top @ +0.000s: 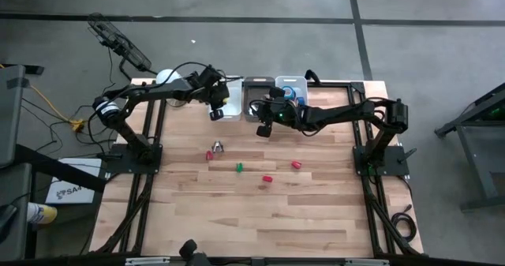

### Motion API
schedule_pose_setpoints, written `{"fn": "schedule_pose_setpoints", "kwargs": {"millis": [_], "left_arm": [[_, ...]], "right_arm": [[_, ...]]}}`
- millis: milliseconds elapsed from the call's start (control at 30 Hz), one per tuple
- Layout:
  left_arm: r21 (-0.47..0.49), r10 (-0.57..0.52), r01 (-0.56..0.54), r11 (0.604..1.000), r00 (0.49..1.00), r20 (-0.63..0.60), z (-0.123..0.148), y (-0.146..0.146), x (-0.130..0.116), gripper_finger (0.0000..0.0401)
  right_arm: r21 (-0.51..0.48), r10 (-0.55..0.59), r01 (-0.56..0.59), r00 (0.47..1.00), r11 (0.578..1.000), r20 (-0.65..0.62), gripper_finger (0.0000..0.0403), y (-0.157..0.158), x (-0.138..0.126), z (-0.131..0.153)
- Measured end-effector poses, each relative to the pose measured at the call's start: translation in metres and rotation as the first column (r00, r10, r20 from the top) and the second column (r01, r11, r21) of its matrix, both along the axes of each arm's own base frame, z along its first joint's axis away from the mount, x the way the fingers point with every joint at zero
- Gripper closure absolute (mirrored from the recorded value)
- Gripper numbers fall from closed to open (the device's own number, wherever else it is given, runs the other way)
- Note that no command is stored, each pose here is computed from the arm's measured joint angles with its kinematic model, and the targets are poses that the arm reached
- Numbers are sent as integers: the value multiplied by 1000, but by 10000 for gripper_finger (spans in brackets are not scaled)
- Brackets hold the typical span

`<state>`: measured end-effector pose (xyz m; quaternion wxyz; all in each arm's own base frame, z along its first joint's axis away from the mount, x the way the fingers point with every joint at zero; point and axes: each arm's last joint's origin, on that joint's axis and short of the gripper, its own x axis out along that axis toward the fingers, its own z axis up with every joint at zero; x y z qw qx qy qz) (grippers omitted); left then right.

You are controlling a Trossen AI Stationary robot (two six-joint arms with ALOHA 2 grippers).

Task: Pick and place Stapler, Stapler remover, tape
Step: Put the yellow stapler into the left white bin

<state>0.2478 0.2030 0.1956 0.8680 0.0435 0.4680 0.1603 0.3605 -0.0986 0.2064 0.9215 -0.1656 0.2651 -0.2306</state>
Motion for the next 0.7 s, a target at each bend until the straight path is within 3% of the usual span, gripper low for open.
{"fn": "schedule_pose_setpoints", "kwargs": {"millis": [300, 700], "left_arm": [[-39, -170, 167, 985, 982, -83, -5, -7, -5, 328], [-60, -227, 221, 973, 964, -140, -8, -10, -9, 324]], "right_arm": [[1, 0, 0, 1000, 1000, -3, 293, 0, 0, 0], [2, 1, -1, 1000, 1000, -10, 293, 0, 0, -1]]}}
